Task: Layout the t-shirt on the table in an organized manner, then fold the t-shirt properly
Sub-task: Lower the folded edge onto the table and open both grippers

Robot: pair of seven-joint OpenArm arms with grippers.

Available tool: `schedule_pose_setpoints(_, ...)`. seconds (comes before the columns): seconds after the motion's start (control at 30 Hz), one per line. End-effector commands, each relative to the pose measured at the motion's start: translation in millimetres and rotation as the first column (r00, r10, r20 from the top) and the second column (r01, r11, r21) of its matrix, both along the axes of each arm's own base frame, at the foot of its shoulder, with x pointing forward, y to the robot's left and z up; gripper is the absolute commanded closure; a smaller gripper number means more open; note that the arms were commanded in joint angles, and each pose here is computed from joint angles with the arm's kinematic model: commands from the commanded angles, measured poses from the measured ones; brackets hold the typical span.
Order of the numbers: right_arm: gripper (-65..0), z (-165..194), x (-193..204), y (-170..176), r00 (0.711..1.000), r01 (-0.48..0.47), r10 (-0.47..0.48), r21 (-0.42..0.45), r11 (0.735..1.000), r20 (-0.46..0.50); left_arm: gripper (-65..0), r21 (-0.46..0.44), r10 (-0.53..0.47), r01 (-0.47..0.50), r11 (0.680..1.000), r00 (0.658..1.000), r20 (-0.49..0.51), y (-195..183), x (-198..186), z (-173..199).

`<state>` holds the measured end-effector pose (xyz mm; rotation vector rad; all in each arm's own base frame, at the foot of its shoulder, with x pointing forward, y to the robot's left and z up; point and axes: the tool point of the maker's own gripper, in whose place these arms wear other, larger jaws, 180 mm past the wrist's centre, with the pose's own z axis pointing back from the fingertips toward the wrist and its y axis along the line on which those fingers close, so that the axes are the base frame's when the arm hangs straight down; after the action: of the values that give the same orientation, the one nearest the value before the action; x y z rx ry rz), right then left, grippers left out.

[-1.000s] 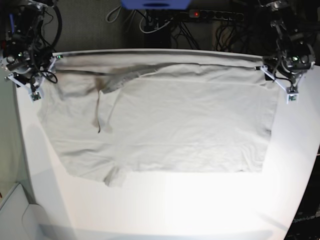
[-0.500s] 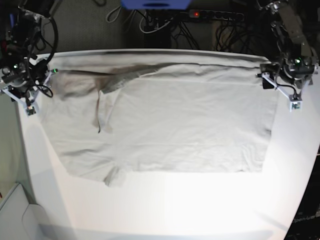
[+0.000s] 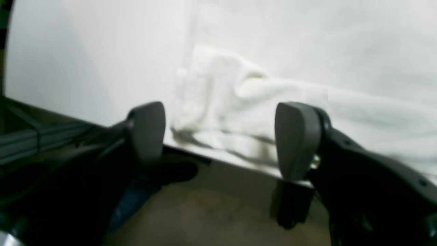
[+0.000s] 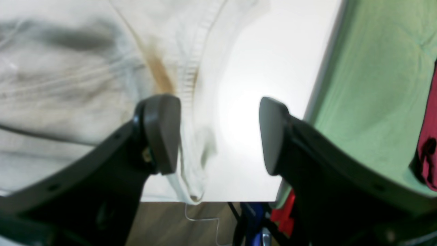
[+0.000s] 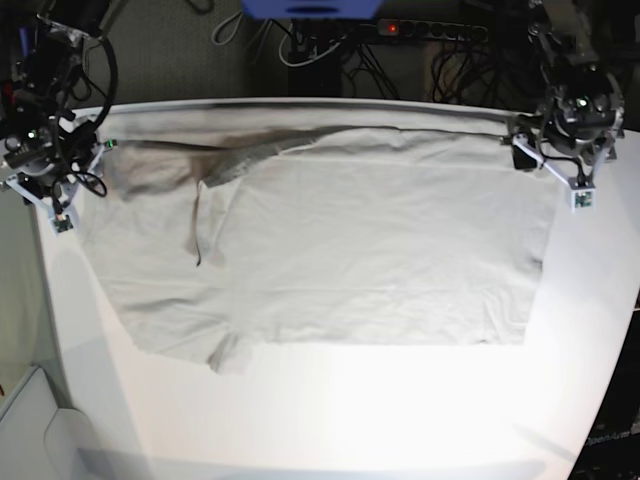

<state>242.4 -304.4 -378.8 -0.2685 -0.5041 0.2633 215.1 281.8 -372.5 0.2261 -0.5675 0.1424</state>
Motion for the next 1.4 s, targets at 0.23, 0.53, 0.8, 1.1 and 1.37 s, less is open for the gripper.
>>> schedule_pose_setpoints(0.23, -37.3, 10, 6, -5, 0.999, 0.004, -0.003, -0.015, 1.0, 0.036, -48.4, 0.014, 0.014, -0.014, 1.0, 1.0, 0.011, 7, 0, 2)
schedule_pose_setpoints(0.53, -37.3, 9, 6, -5, 0.999, 0.004, -0.003, -0.015, 1.0, 0.035, -25.6, -0.01, 0.025, -0.025, 1.0, 0.999, -0.034, 7, -7, -15)
schedule_pose_setpoints(0.8, -37.3, 9, 5, -6, 0.999, 0.004, -0.003, -0.017, 1.0, 0.034, -32.2, -0.01, 0.116, -0.116, 0.993, 0.993, -0.023, 24, -20, -12)
schedule_pose_setpoints(1.1, -37.3, 9, 6, -5, 0.999, 0.003, -0.003, -0.015, 1.0, 0.034, -42.2, -0.012, 0.154, -0.154, 0.988, 0.988, -0.02, 33, -25, -12)
schedule_pose_setpoints(1.37, -37.3, 9, 5, -5, 0.999, 0.004, -0.004, -0.015, 1.0, 0.032, -42.2, -0.039, 0.162, -0.162, 0.986, 0.987, -0.021, 30, -16, -18)
